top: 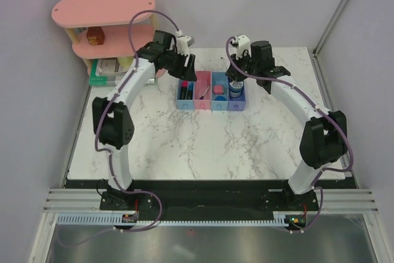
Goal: Sort the stationery into containers
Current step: Place the pen in the storage box.
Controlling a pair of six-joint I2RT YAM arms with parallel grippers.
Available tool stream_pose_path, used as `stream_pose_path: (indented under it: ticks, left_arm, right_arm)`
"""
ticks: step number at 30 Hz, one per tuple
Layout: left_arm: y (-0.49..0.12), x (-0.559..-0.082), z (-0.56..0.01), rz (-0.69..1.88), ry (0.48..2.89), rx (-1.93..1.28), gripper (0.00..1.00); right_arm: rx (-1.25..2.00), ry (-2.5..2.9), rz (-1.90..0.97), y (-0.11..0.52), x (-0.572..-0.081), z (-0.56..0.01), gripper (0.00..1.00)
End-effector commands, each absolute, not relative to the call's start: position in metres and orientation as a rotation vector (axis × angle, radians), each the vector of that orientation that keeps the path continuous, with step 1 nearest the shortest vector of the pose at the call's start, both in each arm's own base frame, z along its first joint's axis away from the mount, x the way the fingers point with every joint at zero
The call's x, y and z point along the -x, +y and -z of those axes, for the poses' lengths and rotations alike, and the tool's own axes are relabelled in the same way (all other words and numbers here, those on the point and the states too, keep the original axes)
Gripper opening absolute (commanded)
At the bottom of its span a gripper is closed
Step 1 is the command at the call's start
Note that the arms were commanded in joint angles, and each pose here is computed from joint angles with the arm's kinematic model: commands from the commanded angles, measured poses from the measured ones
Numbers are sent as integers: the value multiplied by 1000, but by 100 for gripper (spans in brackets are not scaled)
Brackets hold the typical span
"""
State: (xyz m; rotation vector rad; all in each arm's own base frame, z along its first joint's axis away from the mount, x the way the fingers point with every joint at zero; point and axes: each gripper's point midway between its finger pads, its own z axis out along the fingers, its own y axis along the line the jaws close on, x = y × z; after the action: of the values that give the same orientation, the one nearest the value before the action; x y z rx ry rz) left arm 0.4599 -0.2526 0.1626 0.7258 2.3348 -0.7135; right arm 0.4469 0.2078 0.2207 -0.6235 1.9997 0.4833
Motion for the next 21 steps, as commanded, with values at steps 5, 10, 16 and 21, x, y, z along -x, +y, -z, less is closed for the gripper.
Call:
stream_pose_path:
  ticks: [5, 10, 16, 21]
  left_arm:
    - [-203, -406, -247, 527, 2104, -818, 73]
    - [-187, -369, -229, 501, 2166, -847, 74]
    - [-178, -348, -222, 492, 2179, -848, 74]
    - [-177, -348, -224, 489, 2179, -847, 74]
  right_arm:
    - [590, 1913, -695, 268, -485, -226, 0]
    - [610, 1944, -753, 297, -493, -196, 0]
    - [597, 1987, -778, 313, -504, -159, 0]
    - [610, 2013, -780, 324, -507, -137, 0]
